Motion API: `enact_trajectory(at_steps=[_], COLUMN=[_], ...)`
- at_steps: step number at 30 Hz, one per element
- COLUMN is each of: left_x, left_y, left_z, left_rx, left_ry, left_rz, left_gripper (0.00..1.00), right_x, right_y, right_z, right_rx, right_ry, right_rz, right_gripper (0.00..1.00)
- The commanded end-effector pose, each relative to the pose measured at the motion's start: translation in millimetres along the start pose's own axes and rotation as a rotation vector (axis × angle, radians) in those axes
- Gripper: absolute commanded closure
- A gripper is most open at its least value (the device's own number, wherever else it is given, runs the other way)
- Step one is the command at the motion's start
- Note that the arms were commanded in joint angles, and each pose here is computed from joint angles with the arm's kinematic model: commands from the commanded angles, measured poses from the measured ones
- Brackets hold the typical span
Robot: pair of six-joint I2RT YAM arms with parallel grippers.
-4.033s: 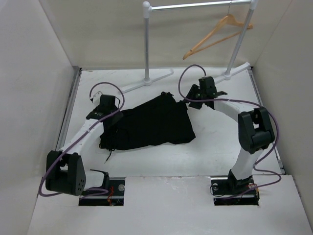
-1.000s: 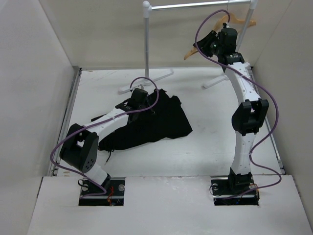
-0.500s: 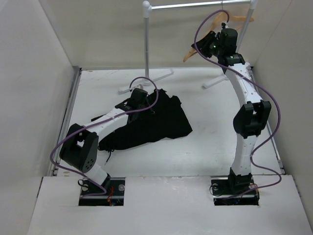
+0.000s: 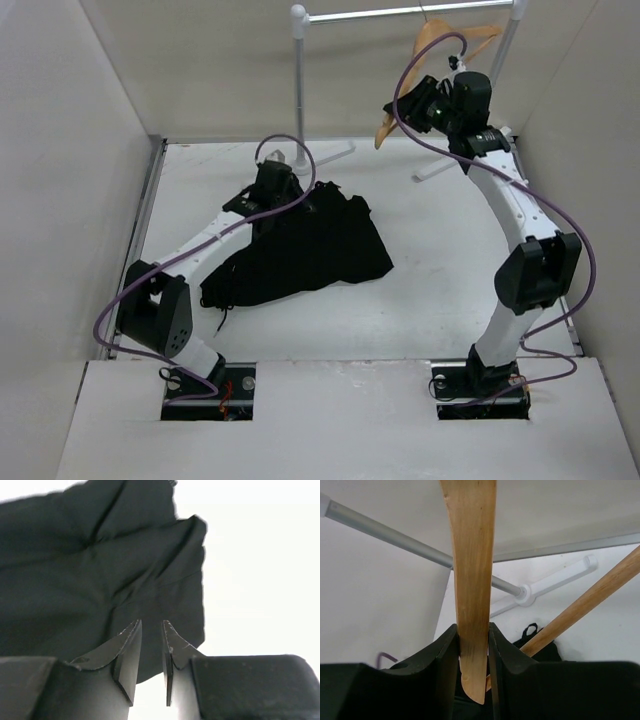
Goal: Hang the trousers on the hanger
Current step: Pick up the hanger from the clothesline.
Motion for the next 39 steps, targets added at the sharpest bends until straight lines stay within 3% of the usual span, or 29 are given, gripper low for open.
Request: enact_trajectory(at_steps=[1,6,12,28,39], left_x=[-42,-68,-92,-91,-59], left_y=[-39,-67,-101,-187,-199], left_z=[-39,-56,-72,-86,-57], left_rx=[0.145,0.231,0.325,0.525,0.485], left_ry=[-0.120,-0.177,-0.229,-0.243,-0.213], left_rz=[0.001,0.011,0.048,0.172,0.292], left_gripper=[0.79,0.70,0.49,0.40,0.38], right_x=[-13,-6,5,44,127], right_y=[24,27,32,24,-6], right_z=[-21,-36,-57,-98,-109], right_rx=[-0.106,-0.142,-0.187,-0.245,-0.165], right_ry=[-0.097,-0.115,-0.101,-0.063,0.141], right_rz=[-0.083,-0.100,-0.119,-0.122,-0.017], right_gripper=[0.84,0.86,0.86,0.87,0.88])
Point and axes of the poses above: each gripper's point midway between its finger pads, its own z axis out along the fingers, its own y axis along the line the jaws close on, x = y × z, the point moved 9 cm from there along -z, back along the fingers, and after that the axes turned 2 degrees about z, right-handed, at the moved point
